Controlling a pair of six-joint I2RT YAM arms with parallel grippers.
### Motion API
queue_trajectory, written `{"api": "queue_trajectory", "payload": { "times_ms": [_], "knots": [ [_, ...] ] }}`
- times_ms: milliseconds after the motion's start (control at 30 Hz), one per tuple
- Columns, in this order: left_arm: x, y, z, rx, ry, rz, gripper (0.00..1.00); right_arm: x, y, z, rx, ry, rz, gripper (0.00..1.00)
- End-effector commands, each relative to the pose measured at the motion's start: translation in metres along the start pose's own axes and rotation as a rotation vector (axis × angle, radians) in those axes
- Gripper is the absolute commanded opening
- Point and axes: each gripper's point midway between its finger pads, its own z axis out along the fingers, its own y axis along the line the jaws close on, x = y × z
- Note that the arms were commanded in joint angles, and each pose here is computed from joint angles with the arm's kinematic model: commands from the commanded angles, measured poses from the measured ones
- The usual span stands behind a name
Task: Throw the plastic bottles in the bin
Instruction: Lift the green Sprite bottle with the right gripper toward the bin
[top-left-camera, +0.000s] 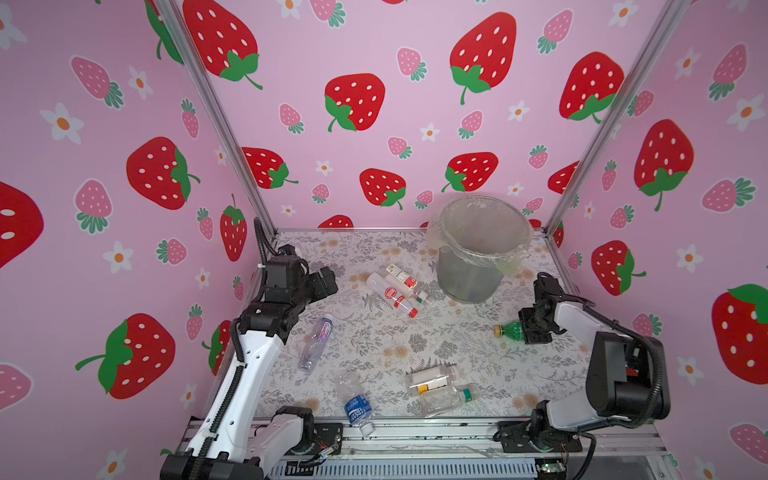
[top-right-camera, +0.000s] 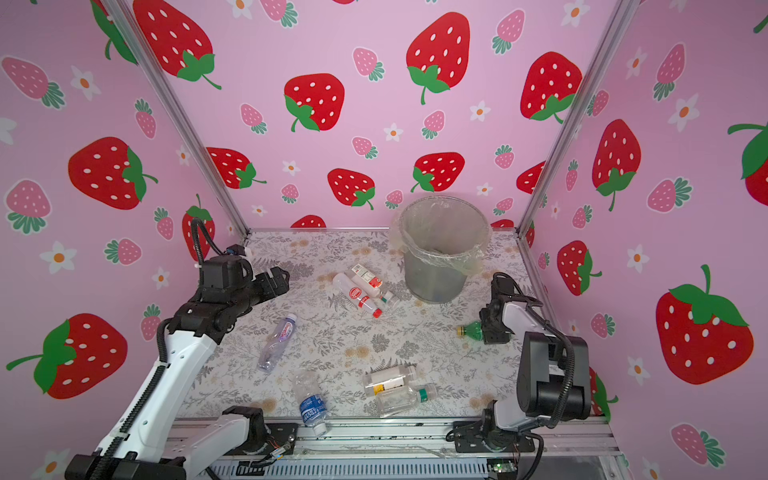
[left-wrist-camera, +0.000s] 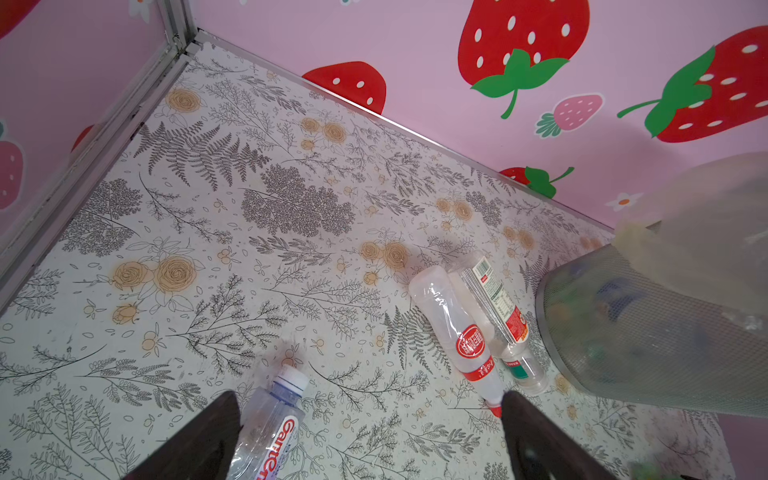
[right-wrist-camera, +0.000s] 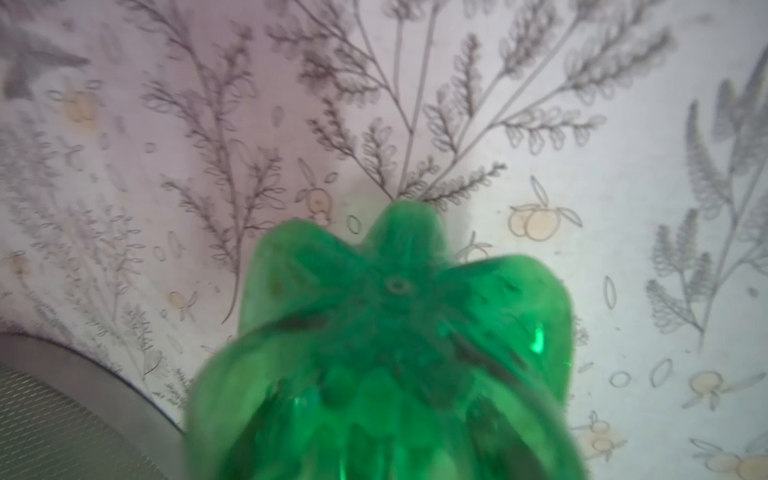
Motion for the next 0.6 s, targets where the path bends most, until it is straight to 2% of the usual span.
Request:
{"api": "queue_trajectory", "payload": {
  "times_ms": [0, 100, 300, 433, 567],
  "knots": [
    [0.007, 0.013, 0.002, -0.063, 0.023, 0.002, 0.99, -0.017, 0.011, -0.018, -0.019, -0.074, -0.206, 0.46],
    [0.007, 0.012, 0.003, -0.054, 0.022, 0.0, 0.99, -0.02, 0.017, -0.031, -0.065, -0.104, -0.302, 0.39],
    [0.009, 0.011, 0.007, -0.052, 0.038, 0.008, 0.99, -0.037, 0.024, -0.083, -0.179, -0.255, -0.424, 0.39],
    [0.009, 0.011, 0.009, -0.051, 0.045, 0.007, 0.99, -0.042, 0.041, -0.135, -0.331, -0.375, -0.586, 0.39],
    [0.011, 0.015, 0.01, -0.074, 0.05, 0.008, 0.99, -0.028, 0.058, -0.197, -0.59, -0.485, -0.768, 0.43]
  ]
}}
